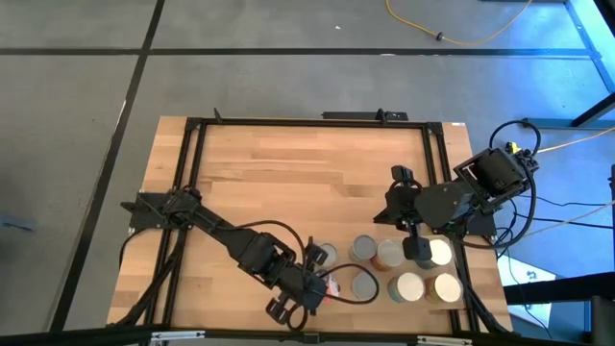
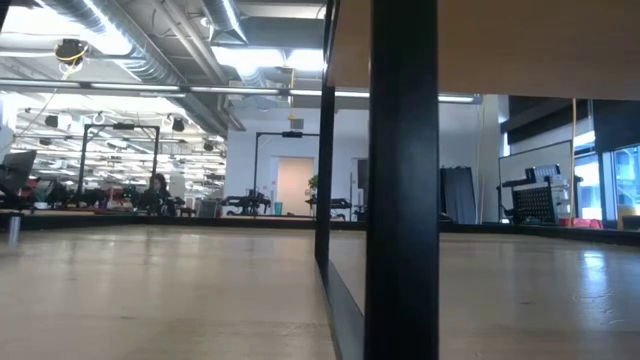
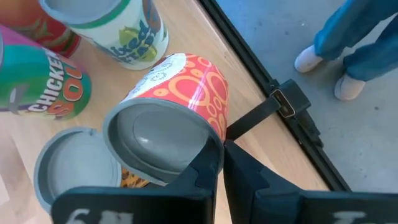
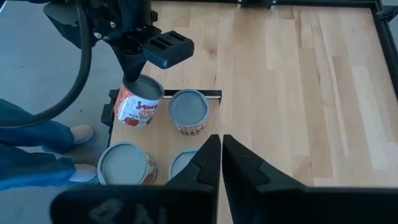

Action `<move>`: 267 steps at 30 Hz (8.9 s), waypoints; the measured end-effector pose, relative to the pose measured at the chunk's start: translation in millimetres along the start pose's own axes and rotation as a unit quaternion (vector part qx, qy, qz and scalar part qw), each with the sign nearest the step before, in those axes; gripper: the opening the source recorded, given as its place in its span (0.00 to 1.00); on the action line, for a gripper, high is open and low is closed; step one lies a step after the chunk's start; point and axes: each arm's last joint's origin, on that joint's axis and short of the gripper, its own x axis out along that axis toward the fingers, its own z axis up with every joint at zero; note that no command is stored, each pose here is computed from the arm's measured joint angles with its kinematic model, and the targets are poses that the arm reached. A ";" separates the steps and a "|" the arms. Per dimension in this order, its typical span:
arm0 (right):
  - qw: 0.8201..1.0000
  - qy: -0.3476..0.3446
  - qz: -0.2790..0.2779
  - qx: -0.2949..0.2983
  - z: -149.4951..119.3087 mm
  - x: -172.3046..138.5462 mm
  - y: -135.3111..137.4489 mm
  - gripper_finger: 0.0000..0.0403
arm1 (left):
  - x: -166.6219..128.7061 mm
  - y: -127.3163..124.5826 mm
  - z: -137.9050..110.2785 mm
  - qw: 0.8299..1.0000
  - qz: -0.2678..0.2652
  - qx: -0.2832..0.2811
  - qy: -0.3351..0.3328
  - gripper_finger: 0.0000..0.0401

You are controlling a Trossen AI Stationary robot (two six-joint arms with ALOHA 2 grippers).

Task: Pick and place cans onto a shelf
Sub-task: Put the canned orange on the shelf, then return to Home Position

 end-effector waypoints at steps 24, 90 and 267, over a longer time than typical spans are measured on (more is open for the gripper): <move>1.000 0.014 -0.004 -0.006 -2.7 0.0 -0.9 0.05 | 10.8 8.3 -2.0 0.999 -0.007 -0.038 -0.001 0.03; 0.999 0.026 0.032 -0.003 -3.3 -0.2 1.2 0.05 | 52.7 -0.4 22.5 0.983 -0.144 0.047 -0.105 0.00; 0.936 -0.306 0.124 0.121 -247.1 -24.0 -98.7 0.05 | -209.5 5.7 -383.2 0.828 -0.005 -0.138 -0.544 0.00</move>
